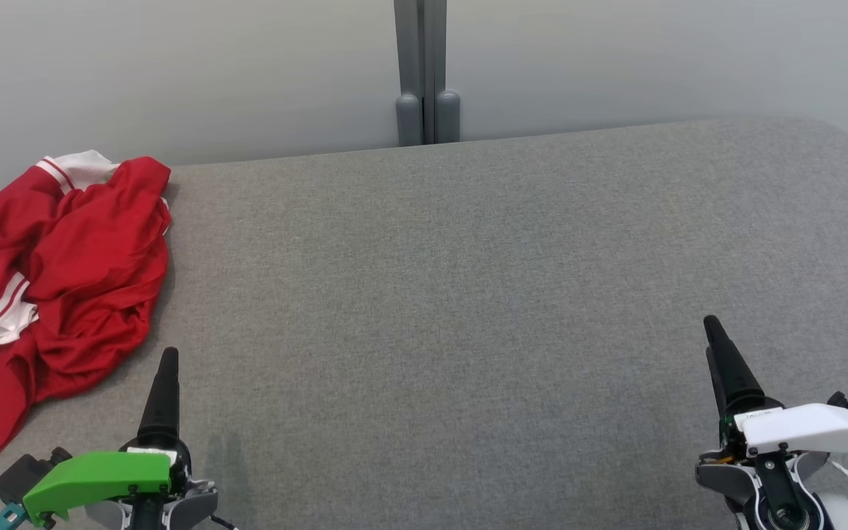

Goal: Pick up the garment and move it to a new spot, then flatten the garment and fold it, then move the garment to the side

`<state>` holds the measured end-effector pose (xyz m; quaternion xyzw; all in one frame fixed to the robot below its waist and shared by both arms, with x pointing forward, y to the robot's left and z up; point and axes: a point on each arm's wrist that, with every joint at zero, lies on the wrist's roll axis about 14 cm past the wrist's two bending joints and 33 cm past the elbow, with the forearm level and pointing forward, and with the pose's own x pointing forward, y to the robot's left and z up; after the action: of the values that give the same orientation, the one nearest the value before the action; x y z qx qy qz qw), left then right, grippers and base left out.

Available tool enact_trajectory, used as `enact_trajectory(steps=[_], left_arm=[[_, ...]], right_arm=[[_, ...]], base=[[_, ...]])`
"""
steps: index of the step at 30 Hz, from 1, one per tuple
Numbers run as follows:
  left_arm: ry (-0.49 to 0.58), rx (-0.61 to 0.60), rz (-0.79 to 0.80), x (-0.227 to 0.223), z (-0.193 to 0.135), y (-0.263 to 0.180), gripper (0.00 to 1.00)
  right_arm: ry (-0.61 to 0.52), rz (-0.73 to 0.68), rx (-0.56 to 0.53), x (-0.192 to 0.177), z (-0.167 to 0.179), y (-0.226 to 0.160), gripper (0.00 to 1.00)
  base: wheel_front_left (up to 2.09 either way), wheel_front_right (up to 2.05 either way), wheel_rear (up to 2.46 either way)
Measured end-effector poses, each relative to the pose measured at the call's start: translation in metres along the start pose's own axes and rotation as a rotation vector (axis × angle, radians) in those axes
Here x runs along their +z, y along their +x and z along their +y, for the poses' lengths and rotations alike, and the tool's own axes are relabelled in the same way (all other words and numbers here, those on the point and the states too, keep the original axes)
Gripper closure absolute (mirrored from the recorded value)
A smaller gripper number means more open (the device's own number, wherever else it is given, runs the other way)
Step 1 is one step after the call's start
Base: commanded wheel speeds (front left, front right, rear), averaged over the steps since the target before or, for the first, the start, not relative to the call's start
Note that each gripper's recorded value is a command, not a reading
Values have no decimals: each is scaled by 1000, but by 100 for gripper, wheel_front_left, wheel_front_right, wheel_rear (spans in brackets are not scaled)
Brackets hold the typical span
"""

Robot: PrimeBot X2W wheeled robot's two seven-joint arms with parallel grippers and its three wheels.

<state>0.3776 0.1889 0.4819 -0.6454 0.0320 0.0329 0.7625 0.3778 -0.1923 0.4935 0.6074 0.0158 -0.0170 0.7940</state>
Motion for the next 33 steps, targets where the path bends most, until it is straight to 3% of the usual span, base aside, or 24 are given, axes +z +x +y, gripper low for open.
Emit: enact_trajectory(steps=[24,33], left_arm=[[531,40,-4,-6,8,-6,0],[684,50,-16,-3,10,-9,0]], right_arm=[[-521,6,80,-11,21,-2,0],[-681,2,113,-13,27,-2,0]], base=[[0,0,0],[0,0,0]])
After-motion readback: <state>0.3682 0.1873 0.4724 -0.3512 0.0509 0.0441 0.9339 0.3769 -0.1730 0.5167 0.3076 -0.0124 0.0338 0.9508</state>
